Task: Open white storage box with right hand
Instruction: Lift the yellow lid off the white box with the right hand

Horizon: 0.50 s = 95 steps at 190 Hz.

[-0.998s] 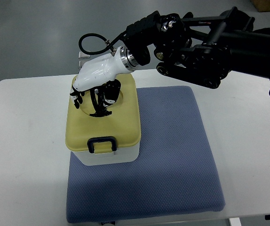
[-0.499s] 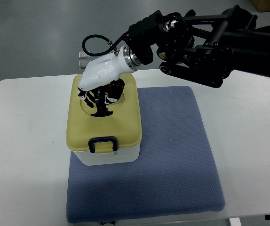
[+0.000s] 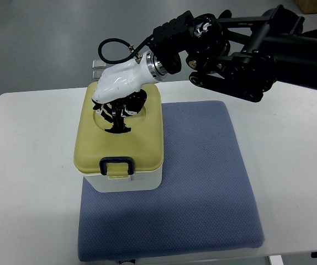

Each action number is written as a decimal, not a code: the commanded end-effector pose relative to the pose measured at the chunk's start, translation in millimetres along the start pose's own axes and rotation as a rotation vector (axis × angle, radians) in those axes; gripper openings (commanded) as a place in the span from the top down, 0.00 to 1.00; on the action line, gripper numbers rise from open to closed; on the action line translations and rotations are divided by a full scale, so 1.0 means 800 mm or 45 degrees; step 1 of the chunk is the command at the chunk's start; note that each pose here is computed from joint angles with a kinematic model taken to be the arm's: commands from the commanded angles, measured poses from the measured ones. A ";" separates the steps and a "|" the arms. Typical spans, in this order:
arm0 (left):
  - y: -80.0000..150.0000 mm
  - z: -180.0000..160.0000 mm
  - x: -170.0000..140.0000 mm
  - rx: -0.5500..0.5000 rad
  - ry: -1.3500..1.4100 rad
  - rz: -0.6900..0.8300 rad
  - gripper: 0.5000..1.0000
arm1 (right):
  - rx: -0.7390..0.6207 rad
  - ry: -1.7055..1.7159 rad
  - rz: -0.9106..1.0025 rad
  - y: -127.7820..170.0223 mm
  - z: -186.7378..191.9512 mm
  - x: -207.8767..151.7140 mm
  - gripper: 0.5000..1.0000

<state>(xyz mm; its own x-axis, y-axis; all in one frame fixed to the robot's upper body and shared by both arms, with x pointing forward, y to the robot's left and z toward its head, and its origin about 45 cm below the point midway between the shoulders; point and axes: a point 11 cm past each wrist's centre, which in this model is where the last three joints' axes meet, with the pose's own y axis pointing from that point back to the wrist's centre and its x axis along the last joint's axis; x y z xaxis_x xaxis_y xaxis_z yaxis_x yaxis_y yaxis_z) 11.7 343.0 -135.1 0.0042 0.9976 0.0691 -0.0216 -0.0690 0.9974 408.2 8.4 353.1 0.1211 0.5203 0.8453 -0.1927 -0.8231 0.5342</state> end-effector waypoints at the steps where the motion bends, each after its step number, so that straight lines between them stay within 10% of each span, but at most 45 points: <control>1: 0.000 0.000 0.000 0.000 0.000 0.000 0.00 | 0.007 0.021 0.047 0.002 -0.001 0.008 1.00; 95: 0.000 0.001 0.000 -0.002 0.000 0.000 0.00 | -0.130 -0.009 0.312 0.069 0.043 0.066 1.00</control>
<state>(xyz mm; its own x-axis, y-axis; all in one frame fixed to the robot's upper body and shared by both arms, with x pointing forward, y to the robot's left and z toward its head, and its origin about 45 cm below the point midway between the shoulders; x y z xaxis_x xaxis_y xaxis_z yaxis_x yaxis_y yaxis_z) 12.8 343.0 -135.1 0.0045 0.9976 0.0691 -0.0234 -0.0689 0.9973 426.6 -3.5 415.2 0.0607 0.3433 0.9373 -0.2699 -0.8984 0.3465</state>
